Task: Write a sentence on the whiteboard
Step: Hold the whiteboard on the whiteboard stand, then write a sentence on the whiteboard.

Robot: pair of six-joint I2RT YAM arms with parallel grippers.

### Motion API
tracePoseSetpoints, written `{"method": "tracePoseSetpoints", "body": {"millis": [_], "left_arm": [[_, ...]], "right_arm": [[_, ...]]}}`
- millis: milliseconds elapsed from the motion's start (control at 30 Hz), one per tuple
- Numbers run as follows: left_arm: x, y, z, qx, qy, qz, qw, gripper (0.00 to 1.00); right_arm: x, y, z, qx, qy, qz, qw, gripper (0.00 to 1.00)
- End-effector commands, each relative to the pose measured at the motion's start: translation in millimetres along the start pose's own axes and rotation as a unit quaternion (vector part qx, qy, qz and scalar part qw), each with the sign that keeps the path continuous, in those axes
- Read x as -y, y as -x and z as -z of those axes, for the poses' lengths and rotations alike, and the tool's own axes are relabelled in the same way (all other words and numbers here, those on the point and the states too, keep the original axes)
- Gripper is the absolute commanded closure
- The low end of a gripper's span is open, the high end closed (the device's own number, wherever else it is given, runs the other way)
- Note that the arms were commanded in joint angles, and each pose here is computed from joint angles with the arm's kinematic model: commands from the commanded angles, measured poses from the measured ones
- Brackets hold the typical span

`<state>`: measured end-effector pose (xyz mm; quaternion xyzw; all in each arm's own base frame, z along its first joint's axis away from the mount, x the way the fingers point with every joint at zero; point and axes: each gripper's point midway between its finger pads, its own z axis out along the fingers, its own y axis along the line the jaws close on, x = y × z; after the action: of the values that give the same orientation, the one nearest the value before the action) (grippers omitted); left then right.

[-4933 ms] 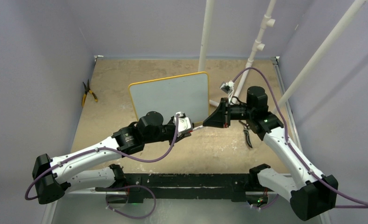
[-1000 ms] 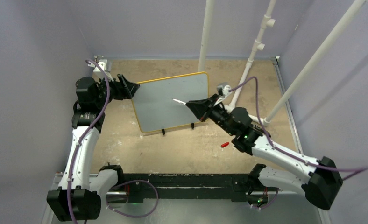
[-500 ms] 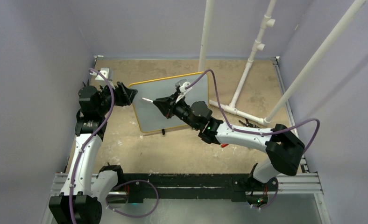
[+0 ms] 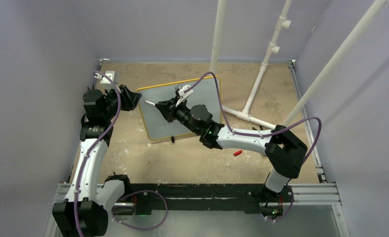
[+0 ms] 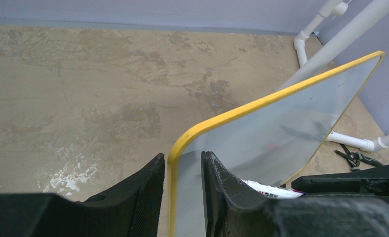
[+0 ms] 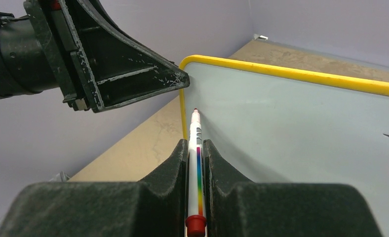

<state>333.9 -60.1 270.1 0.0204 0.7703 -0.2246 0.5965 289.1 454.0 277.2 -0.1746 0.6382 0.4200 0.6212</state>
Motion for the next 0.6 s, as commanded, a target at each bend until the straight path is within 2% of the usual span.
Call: {"method": "tracePoseSetpoints", "body": {"millis": [0, 333, 567], "left_arm": [[-4, 10, -2, 0.018, 0.003, -0.014, 1.000, 0.67], [1, 6, -8, 0.011, -0.024, -0.008, 1.000, 0.68], [1, 5, -8, 0.010, -0.026, -0.006, 1.000, 0.77]], "right_arm": [[-9, 40, -11, 0.061, -0.001, 0.008, 0.998, 1.00], [-9, 43, -23, 0.070, -0.004, 0.014, 0.997, 1.00], [-1, 32, -24, 0.055, -0.023, 0.019, 0.998, 1.00]]}}
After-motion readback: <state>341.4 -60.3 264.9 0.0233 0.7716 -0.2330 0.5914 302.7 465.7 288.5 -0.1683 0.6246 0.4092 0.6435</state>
